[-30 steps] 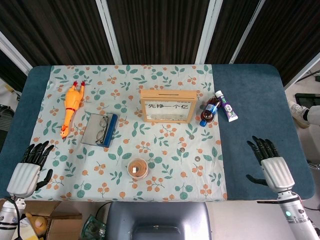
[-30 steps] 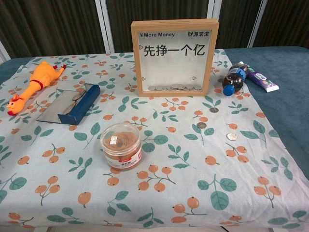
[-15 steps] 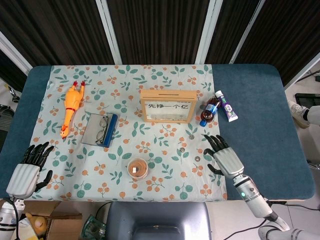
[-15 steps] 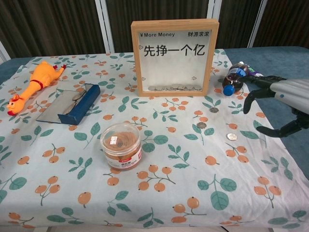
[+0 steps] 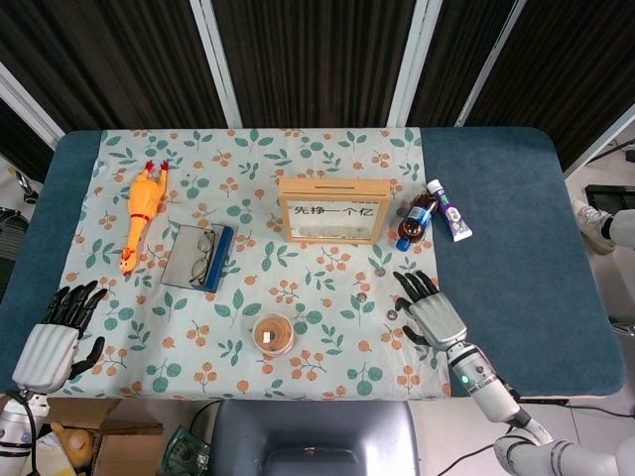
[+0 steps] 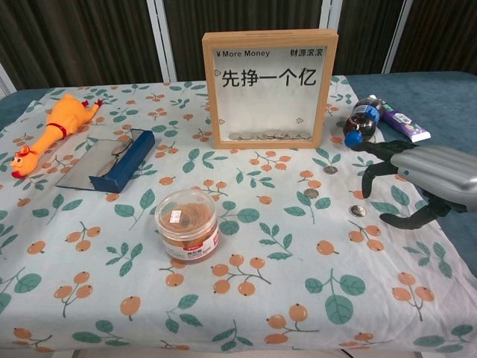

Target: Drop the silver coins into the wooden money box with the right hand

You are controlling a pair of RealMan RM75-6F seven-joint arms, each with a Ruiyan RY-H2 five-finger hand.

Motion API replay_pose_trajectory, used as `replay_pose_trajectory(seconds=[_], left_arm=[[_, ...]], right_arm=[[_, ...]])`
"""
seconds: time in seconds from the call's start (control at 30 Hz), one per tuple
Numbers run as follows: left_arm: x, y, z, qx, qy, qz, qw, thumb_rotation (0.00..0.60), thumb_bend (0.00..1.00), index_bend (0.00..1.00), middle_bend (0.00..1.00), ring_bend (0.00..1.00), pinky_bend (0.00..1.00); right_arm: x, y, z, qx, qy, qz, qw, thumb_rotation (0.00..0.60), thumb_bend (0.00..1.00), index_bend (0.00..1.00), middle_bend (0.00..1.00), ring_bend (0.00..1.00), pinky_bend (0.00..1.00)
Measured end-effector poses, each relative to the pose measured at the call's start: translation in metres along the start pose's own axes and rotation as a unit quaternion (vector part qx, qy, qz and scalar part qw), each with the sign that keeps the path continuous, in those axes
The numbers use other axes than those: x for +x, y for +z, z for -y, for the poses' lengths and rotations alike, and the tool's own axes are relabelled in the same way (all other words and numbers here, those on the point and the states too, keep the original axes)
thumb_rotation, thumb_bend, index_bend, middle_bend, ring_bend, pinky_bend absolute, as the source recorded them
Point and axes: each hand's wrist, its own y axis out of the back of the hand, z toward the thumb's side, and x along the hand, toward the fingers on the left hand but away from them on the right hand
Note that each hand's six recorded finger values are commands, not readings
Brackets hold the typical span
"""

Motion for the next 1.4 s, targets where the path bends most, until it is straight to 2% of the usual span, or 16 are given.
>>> replay_pose_trajectory(seconds=[0.63, 1.4], left_arm=[[-0.001, -0.004, -0.005, -0.006, 0.007, -0.007, 0.9999, 0.6, 0.47, 0.0, 0.0, 0.0, 0.0], [-0.002, -0.007, -0.008, -0.008, 0.011, -0.008, 0.9999, 0.6, 0.47, 0.0, 0.0, 0.0, 0.0]], right_arm=[[-0.012, -0.001, 0.012, 0.015, 0.026, 0.008, 0.9995, 0.6, 0.52, 0.53, 0.04, 0.0, 0.0], [-0.019, 0.006, 0.014, 0.023, 0.029, 0.007, 0.9993, 0.6, 0.53, 0.56, 0.06, 0.0, 0.0]])
